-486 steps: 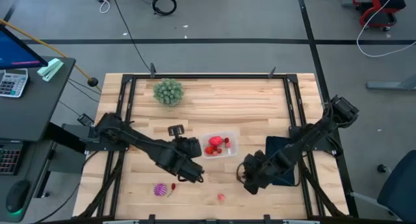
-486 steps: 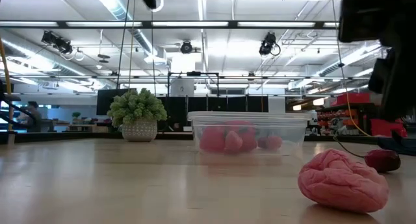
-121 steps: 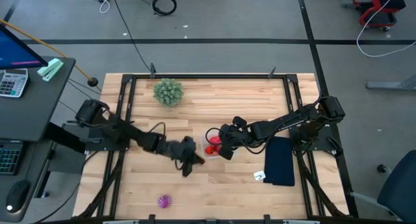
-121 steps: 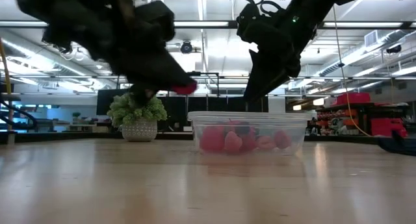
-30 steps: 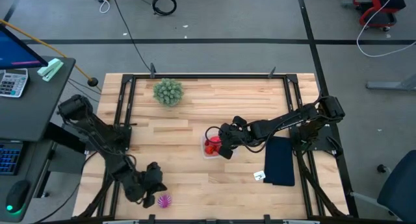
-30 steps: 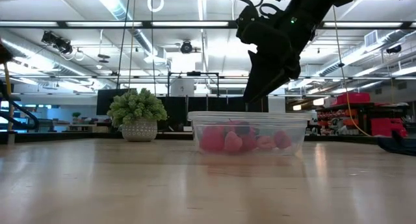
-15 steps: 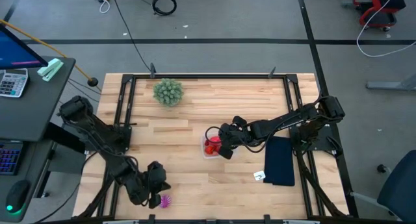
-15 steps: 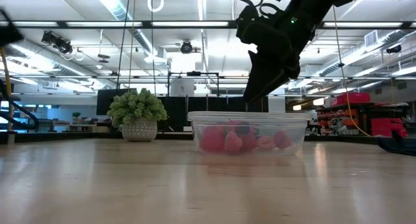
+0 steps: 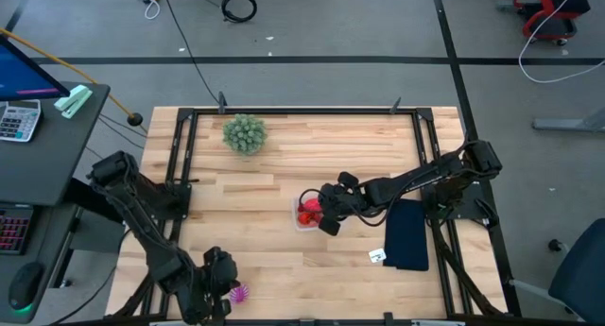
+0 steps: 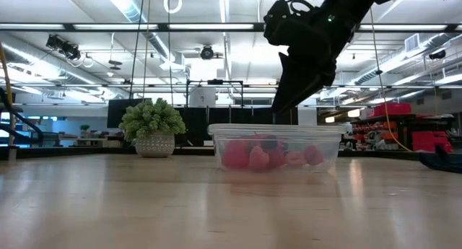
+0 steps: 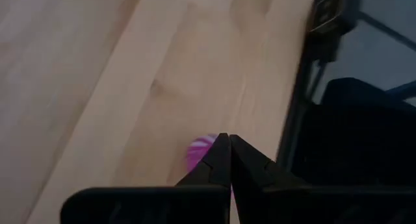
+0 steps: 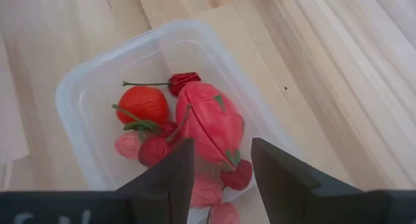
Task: Pick and placing Produce into tupperware
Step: Put the purple onion into the transparent bin
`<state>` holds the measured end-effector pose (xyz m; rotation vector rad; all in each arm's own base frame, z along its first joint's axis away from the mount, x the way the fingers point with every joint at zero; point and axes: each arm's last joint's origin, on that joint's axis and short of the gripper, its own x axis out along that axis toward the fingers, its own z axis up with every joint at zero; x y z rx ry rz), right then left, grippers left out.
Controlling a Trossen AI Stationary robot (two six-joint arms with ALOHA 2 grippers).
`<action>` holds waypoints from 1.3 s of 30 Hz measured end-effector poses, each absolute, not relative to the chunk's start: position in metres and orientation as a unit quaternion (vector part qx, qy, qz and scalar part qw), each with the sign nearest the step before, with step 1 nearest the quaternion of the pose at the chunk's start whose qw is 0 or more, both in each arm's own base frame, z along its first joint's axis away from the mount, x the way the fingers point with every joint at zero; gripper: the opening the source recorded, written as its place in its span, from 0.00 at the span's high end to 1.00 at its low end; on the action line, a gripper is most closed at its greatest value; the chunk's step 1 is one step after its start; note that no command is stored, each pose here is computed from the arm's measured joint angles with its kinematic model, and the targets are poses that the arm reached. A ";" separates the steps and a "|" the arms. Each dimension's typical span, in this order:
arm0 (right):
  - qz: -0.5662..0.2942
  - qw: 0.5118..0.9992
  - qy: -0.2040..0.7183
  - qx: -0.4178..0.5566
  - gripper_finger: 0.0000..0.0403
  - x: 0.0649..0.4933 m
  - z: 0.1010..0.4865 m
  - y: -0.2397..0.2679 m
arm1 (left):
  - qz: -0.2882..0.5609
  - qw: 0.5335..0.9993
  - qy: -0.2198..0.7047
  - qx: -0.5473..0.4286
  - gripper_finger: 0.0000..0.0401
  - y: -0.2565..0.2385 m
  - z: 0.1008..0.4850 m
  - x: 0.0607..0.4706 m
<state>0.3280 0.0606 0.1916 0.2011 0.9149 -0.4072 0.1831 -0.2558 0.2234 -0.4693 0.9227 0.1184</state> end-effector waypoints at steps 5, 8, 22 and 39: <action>-0.185 0.874 0.443 0.073 0.60 0.328 0.192 0.058 | 0.074 0.862 0.459 -0.200 0.99 -0.264 0.227 0.182; -0.182 0.875 0.445 0.056 0.60 0.330 0.192 0.053 | 0.107 0.854 0.475 -0.183 0.99 -0.267 0.237 0.183; -0.129 0.920 0.369 0.019 0.60 0.353 0.205 0.010 | 0.191 0.815 0.503 -0.213 0.97 -0.288 0.258 0.190; -0.089 0.946 0.310 0.037 0.60 0.362 0.215 -0.008 | 0.183 0.797 0.478 -0.322 0.99 -0.336 0.210 0.199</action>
